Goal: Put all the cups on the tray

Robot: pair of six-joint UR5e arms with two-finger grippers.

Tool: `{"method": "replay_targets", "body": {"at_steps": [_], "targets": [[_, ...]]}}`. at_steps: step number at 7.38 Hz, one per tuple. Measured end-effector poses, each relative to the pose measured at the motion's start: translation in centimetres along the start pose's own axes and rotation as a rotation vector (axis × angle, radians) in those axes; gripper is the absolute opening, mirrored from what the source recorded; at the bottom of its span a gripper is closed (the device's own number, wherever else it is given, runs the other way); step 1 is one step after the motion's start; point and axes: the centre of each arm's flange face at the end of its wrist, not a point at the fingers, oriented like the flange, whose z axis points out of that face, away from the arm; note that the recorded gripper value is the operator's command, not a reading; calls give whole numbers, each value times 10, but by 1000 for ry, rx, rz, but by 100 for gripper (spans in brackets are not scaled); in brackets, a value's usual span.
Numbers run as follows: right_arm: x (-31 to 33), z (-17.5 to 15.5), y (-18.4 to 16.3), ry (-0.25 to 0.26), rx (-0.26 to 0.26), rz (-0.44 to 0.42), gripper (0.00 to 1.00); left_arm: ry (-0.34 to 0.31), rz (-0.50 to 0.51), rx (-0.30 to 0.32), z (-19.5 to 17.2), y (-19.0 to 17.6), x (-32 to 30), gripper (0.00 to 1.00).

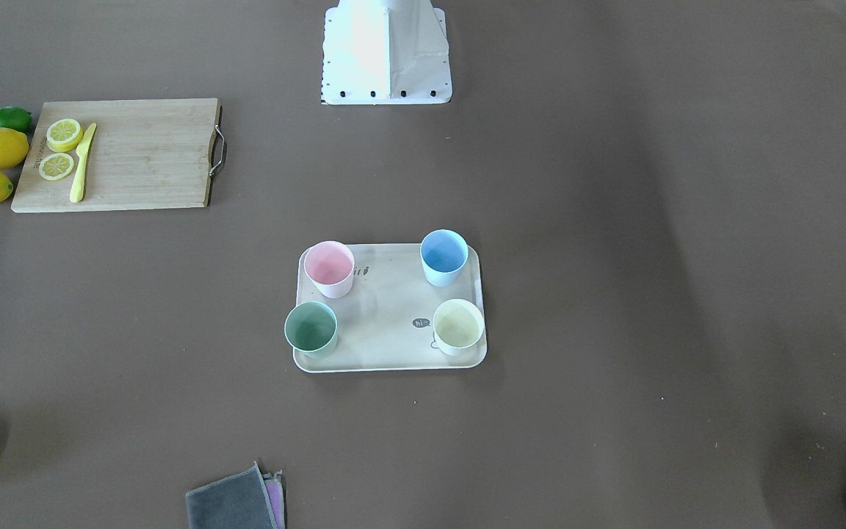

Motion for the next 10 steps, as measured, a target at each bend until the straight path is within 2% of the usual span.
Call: {"method": "replay_targets", "body": {"at_steps": [10], "targets": [[-6, -1, -1, -9, 8, -17, 100, -1, 21, 18, -9, -3, 10, 98]]}}
